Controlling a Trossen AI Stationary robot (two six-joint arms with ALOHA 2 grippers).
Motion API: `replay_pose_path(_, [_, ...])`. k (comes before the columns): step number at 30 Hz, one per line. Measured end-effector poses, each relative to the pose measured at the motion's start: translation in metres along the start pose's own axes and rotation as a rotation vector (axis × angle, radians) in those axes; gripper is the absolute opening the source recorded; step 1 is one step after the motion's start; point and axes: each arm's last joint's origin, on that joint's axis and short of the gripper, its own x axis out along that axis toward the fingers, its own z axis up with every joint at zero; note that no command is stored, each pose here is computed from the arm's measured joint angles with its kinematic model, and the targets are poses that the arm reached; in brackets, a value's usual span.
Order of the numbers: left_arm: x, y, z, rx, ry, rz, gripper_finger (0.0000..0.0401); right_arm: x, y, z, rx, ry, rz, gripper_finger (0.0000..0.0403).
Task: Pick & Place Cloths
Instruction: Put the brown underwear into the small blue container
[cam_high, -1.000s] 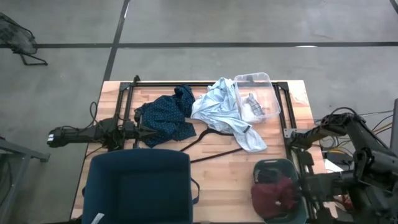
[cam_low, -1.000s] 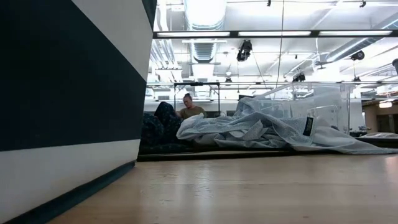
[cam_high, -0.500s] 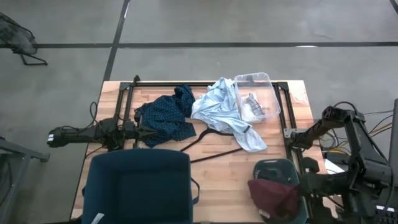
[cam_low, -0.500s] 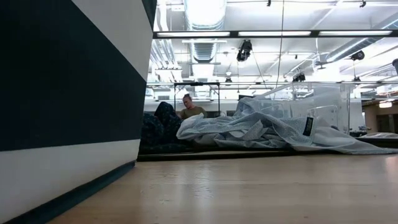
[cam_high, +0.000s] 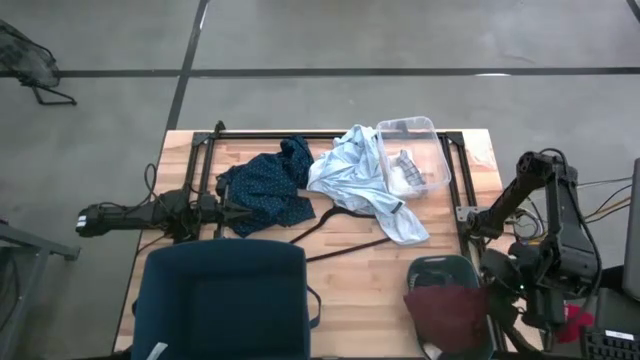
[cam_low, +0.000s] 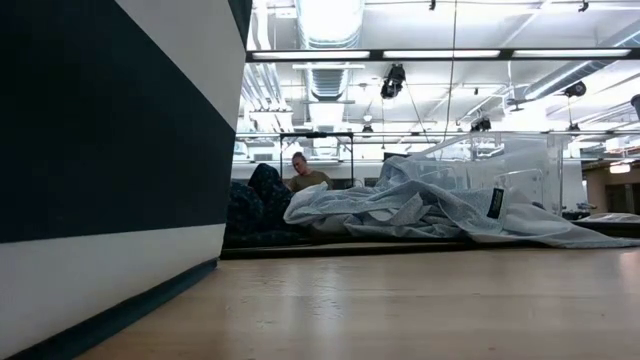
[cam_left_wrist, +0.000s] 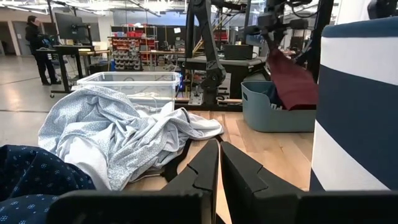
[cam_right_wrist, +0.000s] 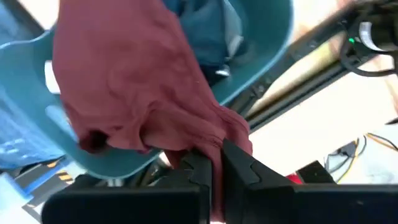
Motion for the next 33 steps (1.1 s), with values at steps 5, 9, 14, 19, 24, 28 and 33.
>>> replay_pose_path(5, [0.000,0.000,0.000,0.000,0.000,0.000,0.0023,0.005,-0.012,0.008,0.031,-0.003,-0.010,0.0008])
replay_pose_path(9, [0.000,0.000,0.000,0.000,0.000,0.000,0.0023,0.007,-0.019,0.015,0.015,-0.084,0.030,0.0008])
replay_pose_path(14, [0.000,0.000,0.000,0.000,0.000,0.000,0.0023,0.007,-0.011,0.016,-0.054,-0.187,0.119,0.0008])
replay_pose_path(19, [0.000,0.000,0.000,0.000,0.000,0.000,0.0023,0.018,0.010,0.012,-0.102,-0.279,0.165,0.0008])
replay_pose_path(24, [0.000,0.000,0.000,0.000,0.000,0.000,0.0023,0.044,0.036,0.009,-0.155,-0.316,0.062,0.0008])
replay_pose_path(28, [0.000,0.000,0.000,0.000,0.000,0.000,0.0023,0.068,0.054,0.010,-0.189,-0.343,-0.045,0.0008])
replay_pose_path(33, [0.000,0.000,0.000,0.000,0.000,0.000,0.0023,0.091,0.078,0.012,-0.271,-0.336,-0.067,0.0008])
